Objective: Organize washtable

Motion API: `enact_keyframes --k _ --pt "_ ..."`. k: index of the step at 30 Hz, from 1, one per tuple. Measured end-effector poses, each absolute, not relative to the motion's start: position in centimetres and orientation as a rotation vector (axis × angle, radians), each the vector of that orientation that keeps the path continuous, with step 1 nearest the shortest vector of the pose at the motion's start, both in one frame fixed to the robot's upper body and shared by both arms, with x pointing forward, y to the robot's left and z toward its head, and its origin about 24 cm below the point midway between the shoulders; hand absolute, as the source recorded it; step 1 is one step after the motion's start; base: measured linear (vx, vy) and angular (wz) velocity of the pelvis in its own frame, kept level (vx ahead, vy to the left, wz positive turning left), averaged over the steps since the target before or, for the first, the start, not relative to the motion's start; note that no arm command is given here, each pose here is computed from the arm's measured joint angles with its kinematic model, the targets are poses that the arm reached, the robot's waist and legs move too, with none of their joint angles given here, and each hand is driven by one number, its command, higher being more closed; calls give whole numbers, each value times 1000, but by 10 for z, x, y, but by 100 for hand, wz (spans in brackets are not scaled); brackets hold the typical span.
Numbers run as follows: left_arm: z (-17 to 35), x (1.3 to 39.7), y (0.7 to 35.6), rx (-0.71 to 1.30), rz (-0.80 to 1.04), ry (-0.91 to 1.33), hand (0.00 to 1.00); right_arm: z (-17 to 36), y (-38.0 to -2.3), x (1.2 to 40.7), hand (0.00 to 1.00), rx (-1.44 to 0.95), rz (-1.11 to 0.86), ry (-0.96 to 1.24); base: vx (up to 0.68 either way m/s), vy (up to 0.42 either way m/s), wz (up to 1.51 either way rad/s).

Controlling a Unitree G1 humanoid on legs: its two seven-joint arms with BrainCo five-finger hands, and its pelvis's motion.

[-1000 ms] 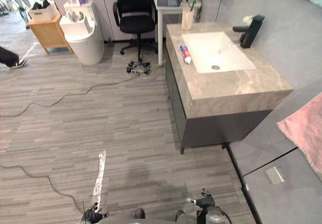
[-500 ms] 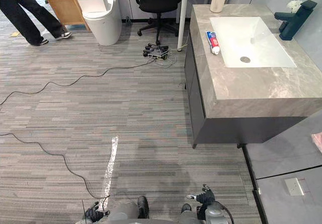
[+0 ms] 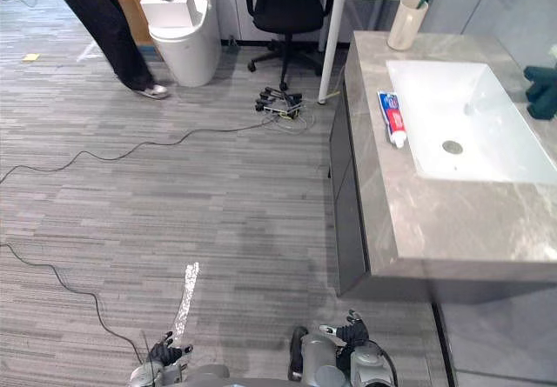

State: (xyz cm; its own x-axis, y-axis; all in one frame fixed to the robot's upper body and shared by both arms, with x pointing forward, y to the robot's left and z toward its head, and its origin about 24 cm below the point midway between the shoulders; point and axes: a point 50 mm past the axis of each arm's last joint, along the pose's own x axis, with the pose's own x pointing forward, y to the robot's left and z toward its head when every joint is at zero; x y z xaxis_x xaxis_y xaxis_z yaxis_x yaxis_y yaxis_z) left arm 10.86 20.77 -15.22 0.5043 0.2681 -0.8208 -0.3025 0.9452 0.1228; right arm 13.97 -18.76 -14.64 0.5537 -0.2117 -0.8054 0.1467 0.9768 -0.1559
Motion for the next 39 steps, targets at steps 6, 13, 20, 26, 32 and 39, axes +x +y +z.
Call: enact_keyframes --k 6,13,20,26,32,39 --pt "-146 125 203 -55 342 919 0 -152 -189 126 0 -24 -275 1010 239 54 -46" --pt "-149 121 206 -26 329 957 0 -157 -187 110 0 29 -322 1054 165 349 -56" --pt "-150 119 204 3 297 967 0 -153 -184 120 0 41 -315 1009 167 285 -44" --pt "-151 121 195 -10 275 969 0 -148 -183 133 0 8 -272 973 199 22 -13" --pt "-154 124 178 -47 237 982 0 -145 -195 137 0 -15 -292 953 350 -123 43" --pt "-145 134 186 -62 271 912 0 -148 -187 130 0 -28 -258 979 327 -52 -55"
